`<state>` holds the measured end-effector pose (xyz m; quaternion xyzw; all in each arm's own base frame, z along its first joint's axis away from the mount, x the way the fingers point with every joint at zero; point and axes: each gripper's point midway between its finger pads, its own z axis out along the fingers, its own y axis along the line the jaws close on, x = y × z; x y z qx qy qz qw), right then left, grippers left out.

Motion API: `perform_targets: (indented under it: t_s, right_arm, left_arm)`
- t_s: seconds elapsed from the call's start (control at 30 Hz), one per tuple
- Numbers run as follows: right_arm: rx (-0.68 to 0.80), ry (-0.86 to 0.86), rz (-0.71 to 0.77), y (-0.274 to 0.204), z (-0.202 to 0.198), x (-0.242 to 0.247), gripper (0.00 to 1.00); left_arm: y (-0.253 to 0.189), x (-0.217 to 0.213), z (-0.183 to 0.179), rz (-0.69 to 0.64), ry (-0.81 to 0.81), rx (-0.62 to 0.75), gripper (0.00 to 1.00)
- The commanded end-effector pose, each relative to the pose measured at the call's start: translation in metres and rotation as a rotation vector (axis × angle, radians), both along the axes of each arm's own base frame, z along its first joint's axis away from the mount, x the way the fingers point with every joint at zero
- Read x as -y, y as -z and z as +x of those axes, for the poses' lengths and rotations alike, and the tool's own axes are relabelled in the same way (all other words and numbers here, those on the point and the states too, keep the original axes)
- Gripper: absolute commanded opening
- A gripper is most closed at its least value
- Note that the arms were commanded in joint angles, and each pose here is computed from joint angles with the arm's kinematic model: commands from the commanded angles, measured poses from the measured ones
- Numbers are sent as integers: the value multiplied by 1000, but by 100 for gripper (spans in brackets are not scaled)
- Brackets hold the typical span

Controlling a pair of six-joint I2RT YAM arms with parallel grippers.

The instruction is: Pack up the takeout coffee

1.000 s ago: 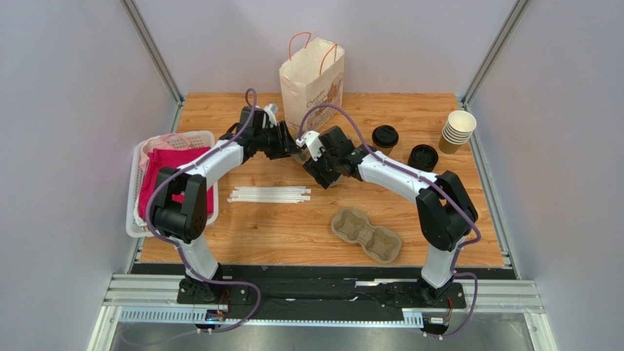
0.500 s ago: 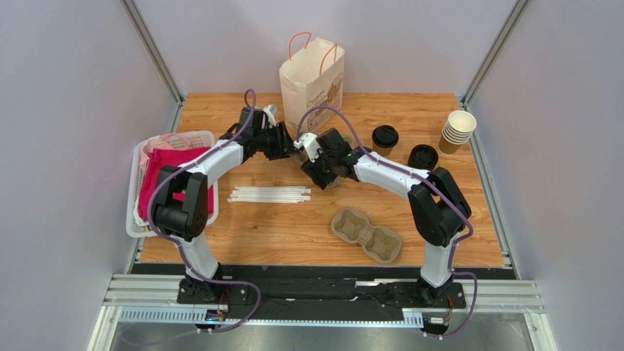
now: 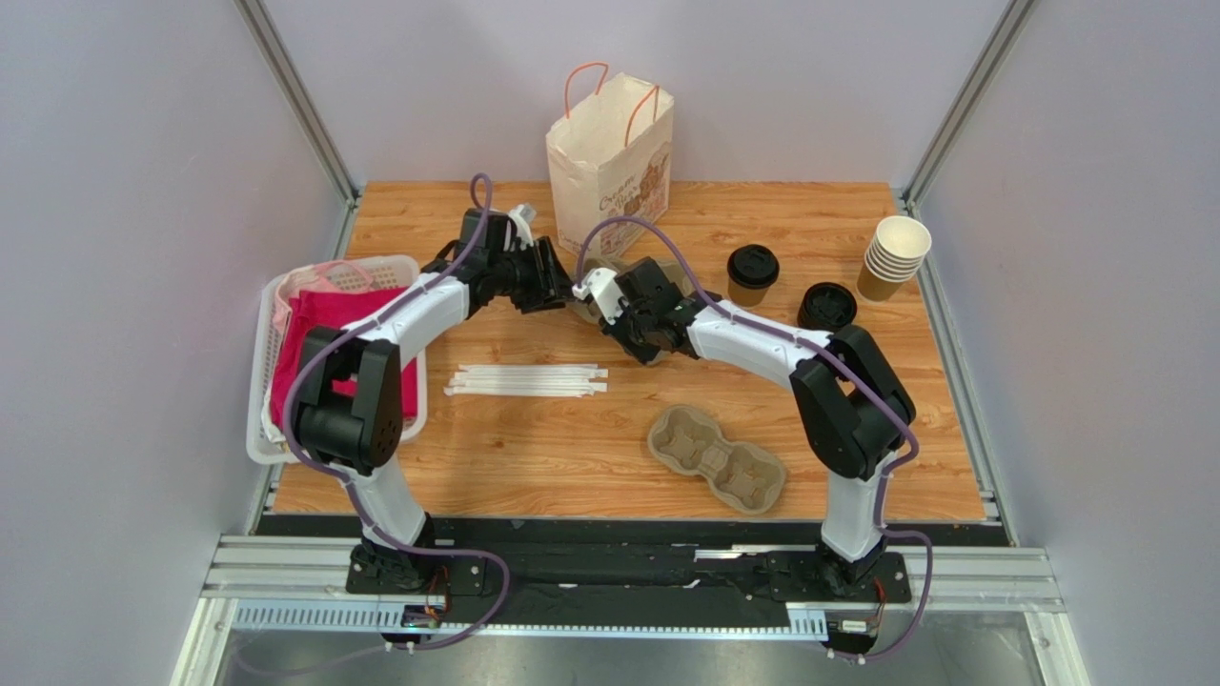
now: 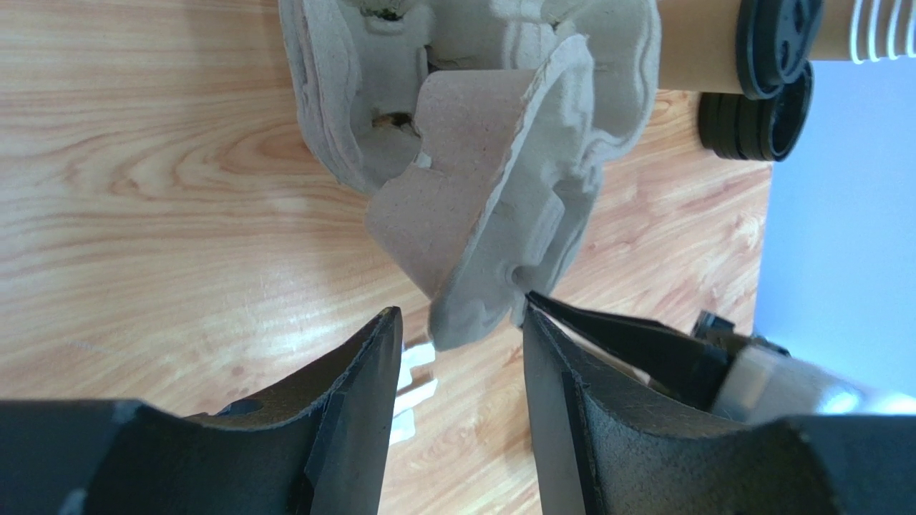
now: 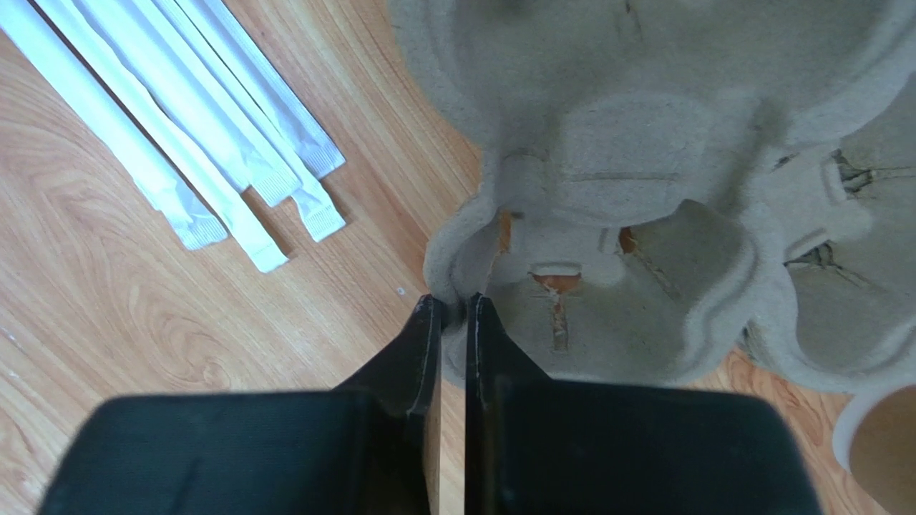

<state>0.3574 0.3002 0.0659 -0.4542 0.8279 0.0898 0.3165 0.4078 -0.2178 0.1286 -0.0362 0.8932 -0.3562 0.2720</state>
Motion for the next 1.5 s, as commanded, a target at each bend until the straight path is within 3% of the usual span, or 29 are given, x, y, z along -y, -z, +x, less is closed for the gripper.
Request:
perform_targets:
  t_s: [0.0, 0.23, 0.4, 0.67, 0.87, 1.2, 1.27, 1.37, 1.4, 1.47]
  right_arm:
    - [123, -32, 5, -53, 7, 4, 0]
    - [262, -151, -42, -120, 5, 22, 0]
    - [369, -325, -172, -131, 14, 36, 0]
    - [425, -482, -402, -113, 58, 53, 0]
    - [434, -492, -454, -106, 91, 49, 0]
    - [355, -478, -501, -69, 104, 48, 0]
    - [352, -466, -505, -65, 106, 48, 4]
    - [350, -445, -526, -63, 109, 52, 25]
    - [351, -444, -529, -63, 109, 52, 42]
    - [354, -433, -520, -70, 108, 51, 47]
  left_arm:
    - [-67, -4, -17, -65, 49, 133, 54]
    - [-134, -39, -43, -85, 57, 283, 54]
    - [-153, -67, -62, -44, 48, 335, 54]
    - [-153, -81, -78, -44, 21, 327, 54]
    - [-151, -84, -79, -45, 4, 319, 55]
    - [-143, -88, -77, -50, -11, 286, 55]
    - [-141, -88, -76, -53, -13, 279, 55]
    - [-137, -89, -75, -55, -15, 266, 55]
    - [-137, -89, -76, -58, -15, 261, 55]
    - [-136, -88, -76, -63, -14, 253, 55]
